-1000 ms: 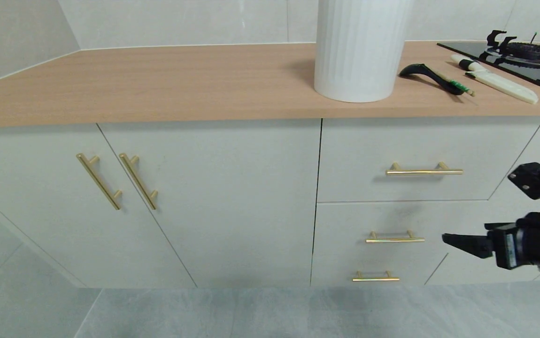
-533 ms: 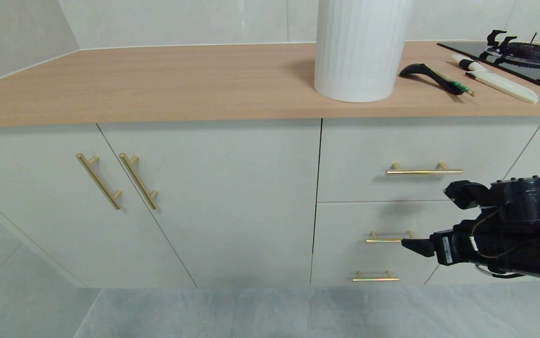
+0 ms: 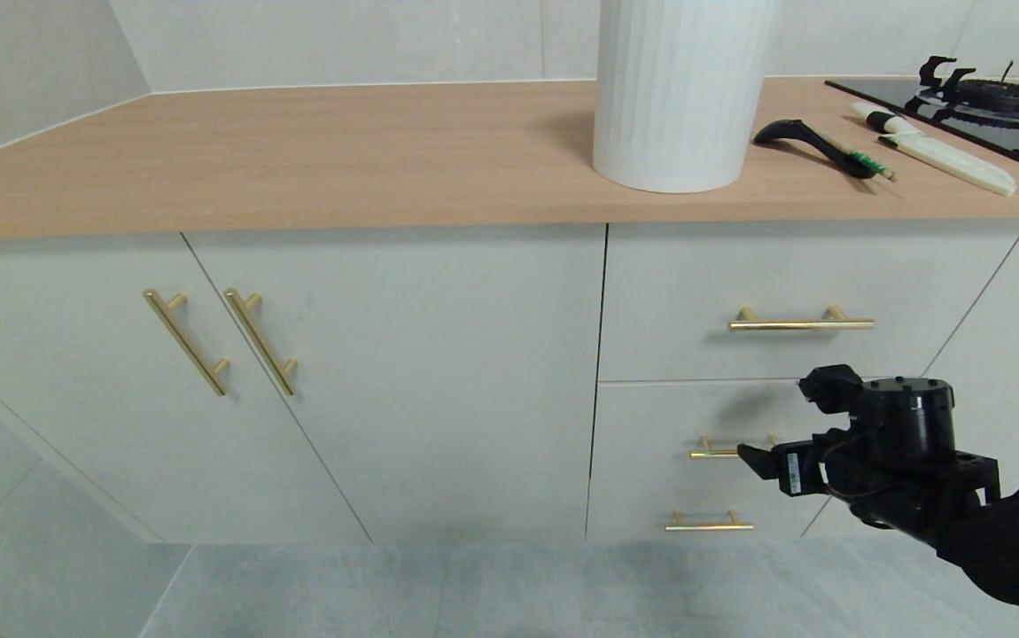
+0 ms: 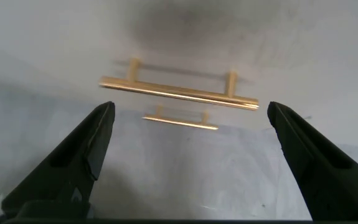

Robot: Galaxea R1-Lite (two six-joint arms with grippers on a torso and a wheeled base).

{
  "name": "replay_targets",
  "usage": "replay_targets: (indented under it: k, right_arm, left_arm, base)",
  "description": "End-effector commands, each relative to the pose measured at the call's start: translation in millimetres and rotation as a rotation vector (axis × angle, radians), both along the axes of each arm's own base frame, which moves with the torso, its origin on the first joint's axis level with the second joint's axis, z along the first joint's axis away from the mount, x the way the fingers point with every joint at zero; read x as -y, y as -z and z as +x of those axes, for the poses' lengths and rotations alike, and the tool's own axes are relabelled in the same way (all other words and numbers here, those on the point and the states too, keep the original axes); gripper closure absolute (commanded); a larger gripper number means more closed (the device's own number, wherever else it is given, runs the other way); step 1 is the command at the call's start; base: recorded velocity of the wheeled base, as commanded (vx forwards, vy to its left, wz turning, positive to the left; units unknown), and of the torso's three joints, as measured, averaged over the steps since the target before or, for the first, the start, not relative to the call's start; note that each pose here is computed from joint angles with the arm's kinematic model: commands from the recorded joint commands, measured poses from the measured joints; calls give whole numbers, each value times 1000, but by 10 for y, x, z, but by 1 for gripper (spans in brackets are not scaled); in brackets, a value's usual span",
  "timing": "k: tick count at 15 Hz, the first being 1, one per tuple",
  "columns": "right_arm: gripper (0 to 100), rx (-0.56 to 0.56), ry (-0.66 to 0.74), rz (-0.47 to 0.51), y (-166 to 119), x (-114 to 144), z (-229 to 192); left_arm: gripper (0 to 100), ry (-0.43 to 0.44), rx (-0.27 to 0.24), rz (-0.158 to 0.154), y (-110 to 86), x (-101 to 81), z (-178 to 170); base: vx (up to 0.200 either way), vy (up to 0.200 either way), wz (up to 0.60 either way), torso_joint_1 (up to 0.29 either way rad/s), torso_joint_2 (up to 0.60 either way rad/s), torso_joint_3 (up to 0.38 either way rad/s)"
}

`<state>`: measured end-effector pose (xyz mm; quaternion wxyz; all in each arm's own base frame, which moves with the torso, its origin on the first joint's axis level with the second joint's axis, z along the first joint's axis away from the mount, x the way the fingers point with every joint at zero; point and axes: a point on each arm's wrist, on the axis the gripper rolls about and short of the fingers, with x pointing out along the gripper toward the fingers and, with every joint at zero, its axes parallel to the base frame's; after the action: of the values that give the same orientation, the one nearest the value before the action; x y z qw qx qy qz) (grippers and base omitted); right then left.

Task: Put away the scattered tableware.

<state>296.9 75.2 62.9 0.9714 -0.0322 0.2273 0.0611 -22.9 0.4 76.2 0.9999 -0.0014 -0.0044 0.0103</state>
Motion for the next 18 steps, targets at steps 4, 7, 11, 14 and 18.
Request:
replay_targets:
  k: [4, 7, 11, 14, 18]
  right_arm:
    - [0, -14, 48, 0, 298, -30, 125]
    - [0, 22, 59, 12, 363, -43, 184]
    - [0, 49, 121, -1, 491, -67, 327]
    - [0, 64, 131, 8, 561, -69, 363]
    - [0, 54, 130, 4, 596, -68, 358]
  left_arm:
    - [0, 1, -1, 0, -1, 0, 1]
    - [0, -1, -1, 0, -1, 0, 1]
    - [0, -1, -1, 0, -1, 0, 1]
    - [0, -1, -1, 0, -1, 0, 1]
    - [0, -1, -1, 0, -1, 0, 1]
  base:
    - [0, 0, 0, 0, 0, 0]
    - [0, 0, 0, 0, 0, 0]
    - [0, 0, 0, 0, 0, 0]
    - [0, 0, 0, 0, 0, 0]
    - [0, 0, 0, 0, 0, 0]
